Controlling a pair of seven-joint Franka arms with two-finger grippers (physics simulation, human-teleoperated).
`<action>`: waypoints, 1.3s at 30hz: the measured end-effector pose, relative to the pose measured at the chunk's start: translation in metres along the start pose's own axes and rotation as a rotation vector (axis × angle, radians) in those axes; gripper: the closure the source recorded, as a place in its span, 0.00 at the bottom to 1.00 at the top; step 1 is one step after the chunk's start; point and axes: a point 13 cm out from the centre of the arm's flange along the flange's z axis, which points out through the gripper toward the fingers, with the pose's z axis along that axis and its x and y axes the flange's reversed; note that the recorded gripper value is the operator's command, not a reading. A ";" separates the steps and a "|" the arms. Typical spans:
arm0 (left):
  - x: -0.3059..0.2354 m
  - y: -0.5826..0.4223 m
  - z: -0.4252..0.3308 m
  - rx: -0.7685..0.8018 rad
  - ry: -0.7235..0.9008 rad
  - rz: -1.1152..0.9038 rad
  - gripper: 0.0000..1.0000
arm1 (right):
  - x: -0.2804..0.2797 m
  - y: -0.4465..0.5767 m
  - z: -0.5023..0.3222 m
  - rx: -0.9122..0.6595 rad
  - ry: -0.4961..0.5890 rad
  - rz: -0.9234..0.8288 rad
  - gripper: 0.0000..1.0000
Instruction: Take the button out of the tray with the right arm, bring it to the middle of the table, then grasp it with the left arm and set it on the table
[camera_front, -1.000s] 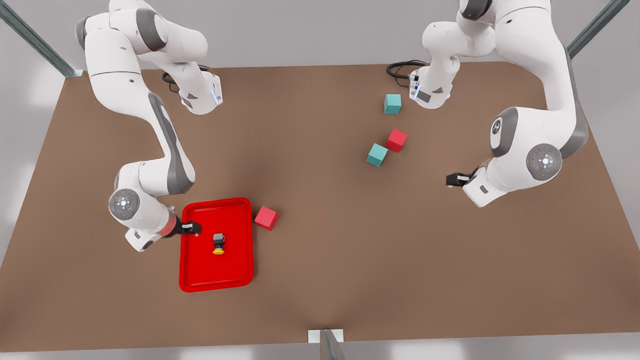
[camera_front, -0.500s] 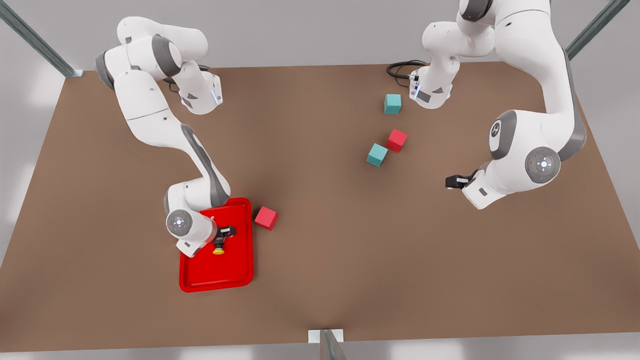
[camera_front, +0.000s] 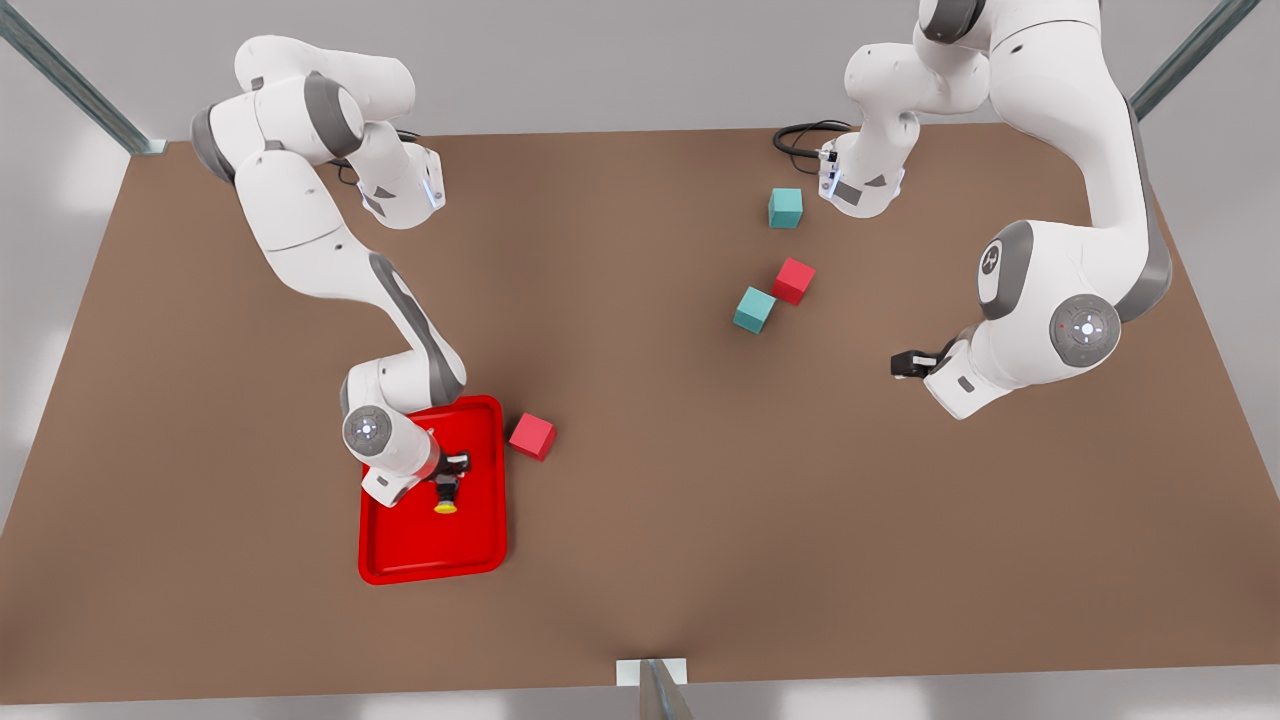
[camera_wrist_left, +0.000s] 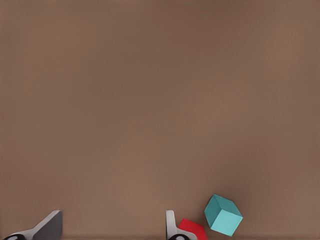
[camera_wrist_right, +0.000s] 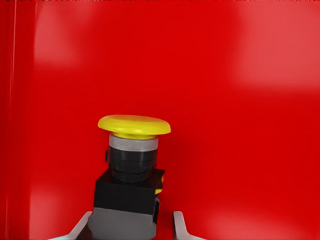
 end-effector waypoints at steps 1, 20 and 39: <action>0.000 0.000 0.000 0.000 0.000 0.000 0.00 | -0.003 0.001 0.000 -0.002 -0.011 -0.001 0.34; -0.003 0.001 0.008 -0.005 0.011 -0.003 0.00 | -0.047 0.011 -0.030 -0.011 -0.188 -0.064 0.61; -0.008 0.002 0.011 -0.007 0.001 -0.004 0.00 | -0.015 0.496 -0.044 -0.137 -0.348 -0.899 0.66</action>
